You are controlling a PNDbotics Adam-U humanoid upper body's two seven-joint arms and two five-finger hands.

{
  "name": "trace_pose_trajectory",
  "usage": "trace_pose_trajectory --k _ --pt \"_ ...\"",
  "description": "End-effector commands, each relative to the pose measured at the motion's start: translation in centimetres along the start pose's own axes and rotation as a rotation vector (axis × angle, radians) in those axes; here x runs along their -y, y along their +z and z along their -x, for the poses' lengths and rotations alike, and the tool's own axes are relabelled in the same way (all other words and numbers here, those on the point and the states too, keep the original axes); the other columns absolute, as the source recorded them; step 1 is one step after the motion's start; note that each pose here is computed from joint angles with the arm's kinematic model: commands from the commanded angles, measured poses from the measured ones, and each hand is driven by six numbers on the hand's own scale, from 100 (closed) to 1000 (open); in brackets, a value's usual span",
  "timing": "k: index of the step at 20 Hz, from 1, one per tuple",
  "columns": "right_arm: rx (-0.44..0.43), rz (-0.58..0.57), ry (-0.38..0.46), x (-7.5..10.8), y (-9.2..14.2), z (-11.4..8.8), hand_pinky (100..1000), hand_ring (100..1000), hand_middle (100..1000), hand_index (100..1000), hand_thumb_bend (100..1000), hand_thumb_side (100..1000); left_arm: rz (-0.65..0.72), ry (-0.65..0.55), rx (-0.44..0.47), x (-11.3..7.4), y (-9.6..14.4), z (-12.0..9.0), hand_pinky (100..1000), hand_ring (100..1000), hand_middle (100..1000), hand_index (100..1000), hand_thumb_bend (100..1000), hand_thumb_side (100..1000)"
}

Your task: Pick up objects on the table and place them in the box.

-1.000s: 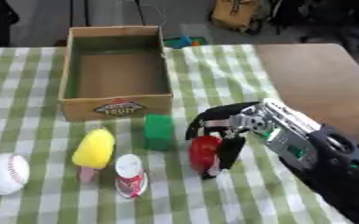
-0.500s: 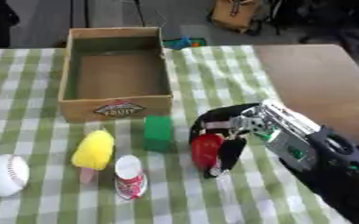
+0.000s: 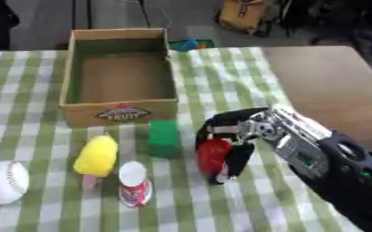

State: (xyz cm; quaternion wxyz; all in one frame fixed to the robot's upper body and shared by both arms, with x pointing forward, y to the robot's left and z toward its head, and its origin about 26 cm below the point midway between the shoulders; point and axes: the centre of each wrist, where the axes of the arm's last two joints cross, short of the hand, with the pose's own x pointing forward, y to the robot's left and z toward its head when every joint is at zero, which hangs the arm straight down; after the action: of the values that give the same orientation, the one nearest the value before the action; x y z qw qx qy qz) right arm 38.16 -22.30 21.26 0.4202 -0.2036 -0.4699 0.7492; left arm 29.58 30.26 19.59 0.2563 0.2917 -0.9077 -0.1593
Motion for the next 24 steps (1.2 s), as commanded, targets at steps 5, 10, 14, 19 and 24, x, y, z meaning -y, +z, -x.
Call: trace_pose_trajectory --k 5,10,14,19,24 --pt "0.0 0.045 -0.016 0.7 1.0 0.5 122 551 611 723 393 177 -0.003 -0.008 0.024 -0.4 -0.4 -0.4 751 638 594 675 100 925" --pt "0.006 0.079 -0.03 0.9 1.2 0.6 100 521 560 697 353 130 0.002 -0.008 0.023 -0.4 -0.4 -0.4 758 638 595 676 100 924" --pt "0.008 0.096 -0.041 0.8 1.2 0.6 100 508 543 678 326 123 0.004 -0.008 0.023 -0.4 -0.4 -0.4 760 638 595 675 100 923" --pt "0.01 0.126 -0.049 0.9 1.3 0.6 100 487 509 623 280 123 0.005 -0.007 0.022 -0.4 -0.3 -0.4 760 638 595 675 100 923" --pt "0.011 0.162 -0.033 1.9 1.7 0.4 100 479 498 596 230 146 0.009 -0.008 0.019 -0.4 -0.2 -0.3 760 638 595 676 100 924"
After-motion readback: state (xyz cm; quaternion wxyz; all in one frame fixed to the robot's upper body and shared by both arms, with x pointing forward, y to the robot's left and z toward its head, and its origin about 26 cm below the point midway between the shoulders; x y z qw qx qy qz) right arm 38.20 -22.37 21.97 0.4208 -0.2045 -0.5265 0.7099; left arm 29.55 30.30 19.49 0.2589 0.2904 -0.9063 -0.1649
